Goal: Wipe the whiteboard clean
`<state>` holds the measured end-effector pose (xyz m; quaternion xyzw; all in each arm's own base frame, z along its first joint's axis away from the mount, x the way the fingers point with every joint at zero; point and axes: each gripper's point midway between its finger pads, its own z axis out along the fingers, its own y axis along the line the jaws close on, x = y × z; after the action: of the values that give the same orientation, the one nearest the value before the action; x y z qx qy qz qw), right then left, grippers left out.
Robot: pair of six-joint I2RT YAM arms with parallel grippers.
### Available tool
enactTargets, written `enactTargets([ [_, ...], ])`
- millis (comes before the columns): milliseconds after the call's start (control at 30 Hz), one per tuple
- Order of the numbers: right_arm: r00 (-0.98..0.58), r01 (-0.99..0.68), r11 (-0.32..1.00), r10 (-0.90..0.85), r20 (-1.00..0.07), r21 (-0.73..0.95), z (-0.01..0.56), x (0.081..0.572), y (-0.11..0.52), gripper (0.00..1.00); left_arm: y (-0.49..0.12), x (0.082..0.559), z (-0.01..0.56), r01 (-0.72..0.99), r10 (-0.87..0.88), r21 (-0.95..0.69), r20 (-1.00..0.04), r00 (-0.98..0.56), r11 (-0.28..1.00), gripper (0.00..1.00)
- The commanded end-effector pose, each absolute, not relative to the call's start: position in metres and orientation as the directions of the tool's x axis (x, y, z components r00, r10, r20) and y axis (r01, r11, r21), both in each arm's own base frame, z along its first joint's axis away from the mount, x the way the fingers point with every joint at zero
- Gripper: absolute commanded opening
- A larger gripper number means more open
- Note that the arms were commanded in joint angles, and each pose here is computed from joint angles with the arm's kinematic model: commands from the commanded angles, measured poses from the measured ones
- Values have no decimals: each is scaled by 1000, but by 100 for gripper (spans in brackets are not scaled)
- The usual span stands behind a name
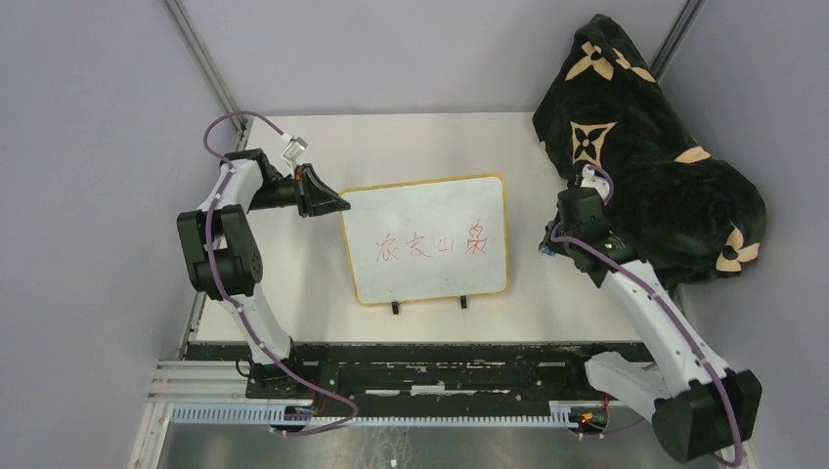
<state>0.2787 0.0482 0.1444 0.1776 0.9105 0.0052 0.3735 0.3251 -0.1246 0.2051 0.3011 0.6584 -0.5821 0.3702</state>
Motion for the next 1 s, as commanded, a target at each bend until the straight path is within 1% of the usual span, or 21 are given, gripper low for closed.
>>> enactTargets([
  [0,-584,98,968,243,-774,231,196,270,71,1,-123,320,186,843,89,-514,-843,-530,159,3],
  [133,-494,-134,938,216,-842,319,232,258,104,1,-123,320,188,844,90,-513,-844,-529,159,3],
  [267,-459,-226,914,206,-864,337,243,258,120,0,-125,320,192,842,91,-516,-842,-532,157,3],
  [400,-492,-256,918,146,-859,303,231,264,138,1,-127,321,199,846,107,-509,-843,-528,159,3],
  [600,-497,-296,925,65,-865,239,220,268,165,1,-129,320,211,847,128,-506,-840,-527,164,3],
  [800,-453,-297,939,20,-891,173,221,274,173,1,-130,318,214,847,146,-505,-837,-528,169,3],
  [967,-380,-275,955,-4,-925,109,229,281,172,1,-132,316,214,847,161,-504,-834,-528,169,3],
])
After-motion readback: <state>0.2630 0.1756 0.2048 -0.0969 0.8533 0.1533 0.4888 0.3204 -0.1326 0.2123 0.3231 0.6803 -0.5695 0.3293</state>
